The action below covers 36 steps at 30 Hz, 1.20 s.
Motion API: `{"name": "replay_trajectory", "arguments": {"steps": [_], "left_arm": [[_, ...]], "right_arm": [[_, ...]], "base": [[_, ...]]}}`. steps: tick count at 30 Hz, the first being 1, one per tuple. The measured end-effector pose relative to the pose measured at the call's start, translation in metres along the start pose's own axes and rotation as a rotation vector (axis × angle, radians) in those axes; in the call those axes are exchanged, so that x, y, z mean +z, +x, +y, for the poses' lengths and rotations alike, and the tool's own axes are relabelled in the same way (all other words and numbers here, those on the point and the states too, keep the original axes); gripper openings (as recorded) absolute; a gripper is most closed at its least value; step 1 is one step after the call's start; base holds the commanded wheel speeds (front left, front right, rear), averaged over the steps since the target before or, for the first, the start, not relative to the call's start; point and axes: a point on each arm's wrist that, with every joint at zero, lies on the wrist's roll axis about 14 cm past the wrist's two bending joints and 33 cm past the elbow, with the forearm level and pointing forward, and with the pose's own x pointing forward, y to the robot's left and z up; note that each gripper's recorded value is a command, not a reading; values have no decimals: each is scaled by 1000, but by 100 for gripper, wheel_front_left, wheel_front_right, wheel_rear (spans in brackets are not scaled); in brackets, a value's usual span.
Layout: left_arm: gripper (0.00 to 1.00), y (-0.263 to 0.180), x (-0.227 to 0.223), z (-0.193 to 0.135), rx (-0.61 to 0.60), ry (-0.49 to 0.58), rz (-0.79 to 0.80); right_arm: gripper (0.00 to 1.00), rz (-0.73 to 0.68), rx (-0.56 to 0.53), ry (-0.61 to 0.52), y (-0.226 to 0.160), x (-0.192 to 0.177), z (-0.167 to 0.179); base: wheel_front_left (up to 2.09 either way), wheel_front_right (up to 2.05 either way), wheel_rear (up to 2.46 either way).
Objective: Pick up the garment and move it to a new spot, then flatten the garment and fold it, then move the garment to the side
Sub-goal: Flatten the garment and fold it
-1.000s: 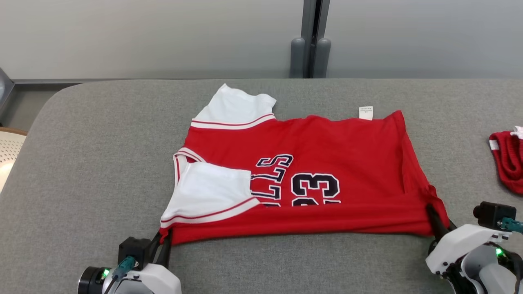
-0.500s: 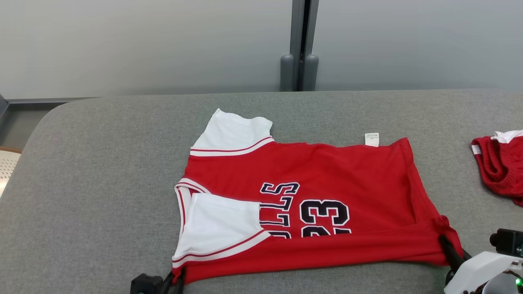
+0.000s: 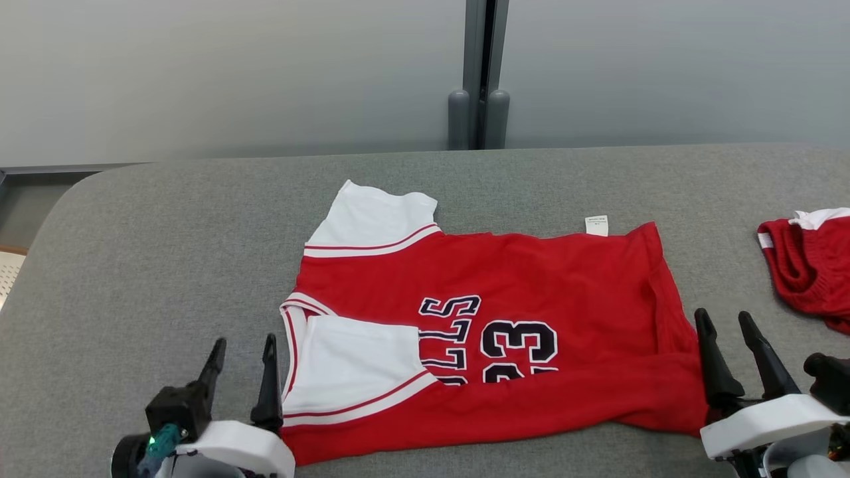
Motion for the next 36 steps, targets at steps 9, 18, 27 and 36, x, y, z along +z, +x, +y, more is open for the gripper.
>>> {"name": "replay_trajectory", "arguments": {"steps": [9,18,27,36], "left_arm": [[100,14,30,-28,-96,26,-96],[100,79,21,-51,-220,194,-6],[100,193,20,-60,-321,425,199],[100,262,-32,-63,-349,489,550]], "right_arm": [[100,-54,53,-80,0,8,17],[100,-81,65,-141,30,21,13],[100,-81,70,-163,78,20,3],[100,-26,47,-189,98,-1,-18]], "base": [[0,0,0],[0,0,0],[0,0,0],[0,0,0]]}}
